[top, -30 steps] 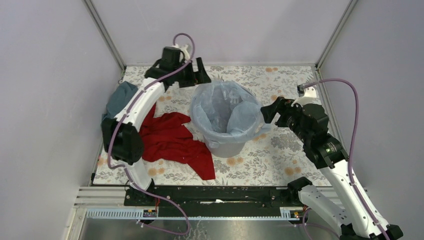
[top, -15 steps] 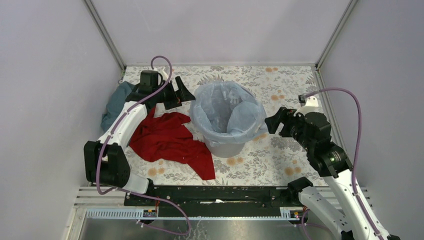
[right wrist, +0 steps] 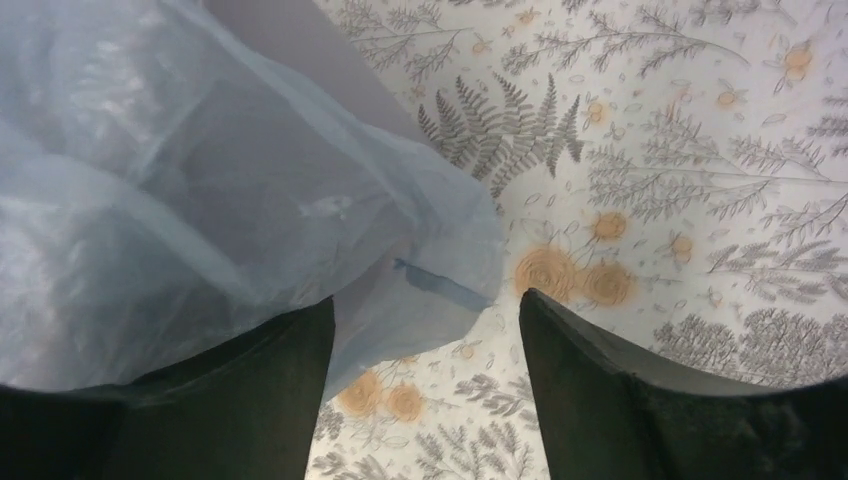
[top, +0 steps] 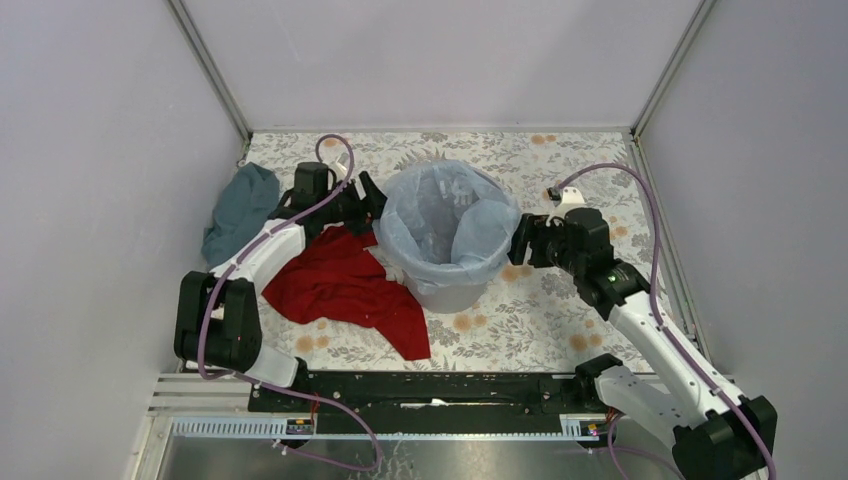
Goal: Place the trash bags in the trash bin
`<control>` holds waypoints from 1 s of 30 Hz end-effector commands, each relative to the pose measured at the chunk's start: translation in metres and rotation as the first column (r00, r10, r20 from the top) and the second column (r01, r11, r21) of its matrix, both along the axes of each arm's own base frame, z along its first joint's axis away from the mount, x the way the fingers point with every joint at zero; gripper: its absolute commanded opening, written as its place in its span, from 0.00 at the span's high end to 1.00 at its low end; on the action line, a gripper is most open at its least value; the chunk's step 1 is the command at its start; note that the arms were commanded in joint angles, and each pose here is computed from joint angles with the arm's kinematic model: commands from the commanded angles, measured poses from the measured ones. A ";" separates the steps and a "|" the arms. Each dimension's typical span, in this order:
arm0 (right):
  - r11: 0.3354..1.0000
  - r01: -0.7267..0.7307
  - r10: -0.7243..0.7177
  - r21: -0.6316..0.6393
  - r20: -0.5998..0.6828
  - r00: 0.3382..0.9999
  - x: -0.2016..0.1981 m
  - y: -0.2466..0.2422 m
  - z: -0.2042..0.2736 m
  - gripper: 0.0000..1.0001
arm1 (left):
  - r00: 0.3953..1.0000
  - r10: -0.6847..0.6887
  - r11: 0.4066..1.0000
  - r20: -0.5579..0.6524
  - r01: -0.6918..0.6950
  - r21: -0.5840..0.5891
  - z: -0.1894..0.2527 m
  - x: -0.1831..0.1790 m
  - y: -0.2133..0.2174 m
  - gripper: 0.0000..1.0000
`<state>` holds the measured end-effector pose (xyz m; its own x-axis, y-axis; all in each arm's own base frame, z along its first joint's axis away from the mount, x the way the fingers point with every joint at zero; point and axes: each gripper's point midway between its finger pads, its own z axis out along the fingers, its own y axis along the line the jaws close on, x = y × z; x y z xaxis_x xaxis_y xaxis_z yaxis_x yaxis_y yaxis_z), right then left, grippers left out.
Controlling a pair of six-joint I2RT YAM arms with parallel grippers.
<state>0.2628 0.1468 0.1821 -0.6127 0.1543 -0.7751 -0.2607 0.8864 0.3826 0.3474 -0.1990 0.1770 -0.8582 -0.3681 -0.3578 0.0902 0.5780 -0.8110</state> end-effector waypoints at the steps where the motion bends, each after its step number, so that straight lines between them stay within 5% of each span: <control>1: 0.998 -0.017 0.005 0.066 0.176 0.984 0.030 0.013 0.029 0.30 | 0.999 -0.020 0.998 0.038 0.022 -0.059 0.000 -0.005 -0.020 0.25; 4: 0.993 -0.056 0.034 0.100 0.210 0.977 0.037 0.024 0.026 0.40 | 0.999 -0.038 0.995 0.017 0.039 -0.090 -0.011 -0.013 -0.031 0.34; 9: 0.994 -0.059 0.043 0.091 0.171 0.984 0.050 0.030 0.011 0.81 | 0.999 -0.043 0.995 0.007 0.044 -0.085 -0.022 -0.018 -0.047 0.54; 12: 0.998 -0.021 0.012 0.061 0.137 0.990 0.058 0.026 0.003 0.92 | 1.000 -0.013 0.997 0.004 0.013 -0.071 -0.028 -0.018 -0.045 0.69; 20: 0.993 0.090 -0.089 -0.080 0.010 0.996 0.048 -0.004 -0.021 0.95 | 1.000 0.023 0.999 0.000 -0.023 -0.036 -0.040 -0.029 -0.036 0.91; 30: 0.959 0.216 -0.220 -0.183 -0.001 0.975 0.040 -0.036 -0.041 0.94 | 0.998 0.028 1.000 -0.054 -0.028 0.002 -0.064 -0.050 -0.031 0.95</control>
<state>0.3004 0.1283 0.1447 -0.6215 0.1457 -0.7698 -0.1192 0.9535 0.2768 0.2978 -0.2313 0.1094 -0.8831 -0.3862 -0.2666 -0.0024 0.5718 -0.8204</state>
